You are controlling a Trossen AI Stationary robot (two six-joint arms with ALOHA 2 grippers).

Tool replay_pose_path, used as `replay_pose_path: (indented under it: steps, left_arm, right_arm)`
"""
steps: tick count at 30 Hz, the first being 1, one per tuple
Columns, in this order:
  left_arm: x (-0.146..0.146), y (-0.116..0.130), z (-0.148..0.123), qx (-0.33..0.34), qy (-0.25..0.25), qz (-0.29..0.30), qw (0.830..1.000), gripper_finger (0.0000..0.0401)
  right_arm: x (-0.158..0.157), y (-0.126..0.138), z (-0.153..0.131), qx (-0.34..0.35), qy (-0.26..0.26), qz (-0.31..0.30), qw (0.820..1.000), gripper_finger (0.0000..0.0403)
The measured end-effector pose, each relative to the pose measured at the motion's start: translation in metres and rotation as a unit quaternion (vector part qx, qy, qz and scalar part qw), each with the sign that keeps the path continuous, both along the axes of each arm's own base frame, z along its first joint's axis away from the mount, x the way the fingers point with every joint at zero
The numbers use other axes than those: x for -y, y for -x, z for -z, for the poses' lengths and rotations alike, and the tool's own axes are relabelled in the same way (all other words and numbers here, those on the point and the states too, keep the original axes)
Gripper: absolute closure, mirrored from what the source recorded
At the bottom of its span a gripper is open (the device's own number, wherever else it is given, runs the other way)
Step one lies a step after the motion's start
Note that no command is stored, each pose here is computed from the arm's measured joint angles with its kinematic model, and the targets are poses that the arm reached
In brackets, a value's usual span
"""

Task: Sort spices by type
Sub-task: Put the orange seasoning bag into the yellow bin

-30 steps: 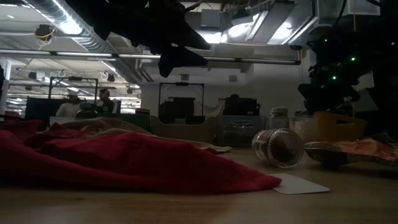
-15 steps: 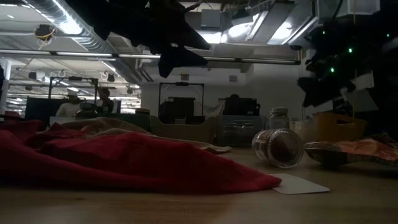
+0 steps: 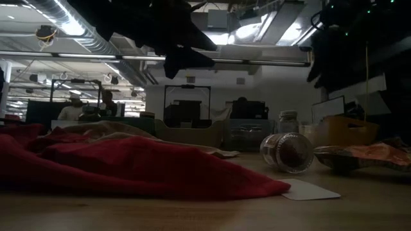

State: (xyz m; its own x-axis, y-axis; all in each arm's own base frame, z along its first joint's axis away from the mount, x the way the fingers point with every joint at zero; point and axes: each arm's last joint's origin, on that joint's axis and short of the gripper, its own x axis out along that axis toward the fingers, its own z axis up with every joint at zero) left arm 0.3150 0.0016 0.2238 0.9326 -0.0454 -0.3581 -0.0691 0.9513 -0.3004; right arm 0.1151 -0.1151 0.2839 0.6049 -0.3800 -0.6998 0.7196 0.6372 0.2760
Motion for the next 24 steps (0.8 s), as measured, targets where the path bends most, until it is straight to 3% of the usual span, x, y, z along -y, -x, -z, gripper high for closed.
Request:
replay_pose_path:
  steps: [5,10,24]
  left_arm:
    - [0.006,0.000,0.000,-0.001,-0.014,0.015,1.000,0.0221]
    - [0.010,0.001,0.003,-0.014,-0.034,0.029,0.999,0.0221]
    - [0.009,0.002,0.005,-0.024,-0.034,0.029,0.999,0.0221]
  right_arm:
    - [-0.013,-0.005,-0.001,0.084,-0.128,-0.108,0.982,0.0205]
    - [-0.035,-0.017,0.002,0.067,-0.185,-0.160,0.967,0.0205]
    - [-0.123,-0.048,0.004,-0.001,-0.153,-0.213,0.965,0.0205]
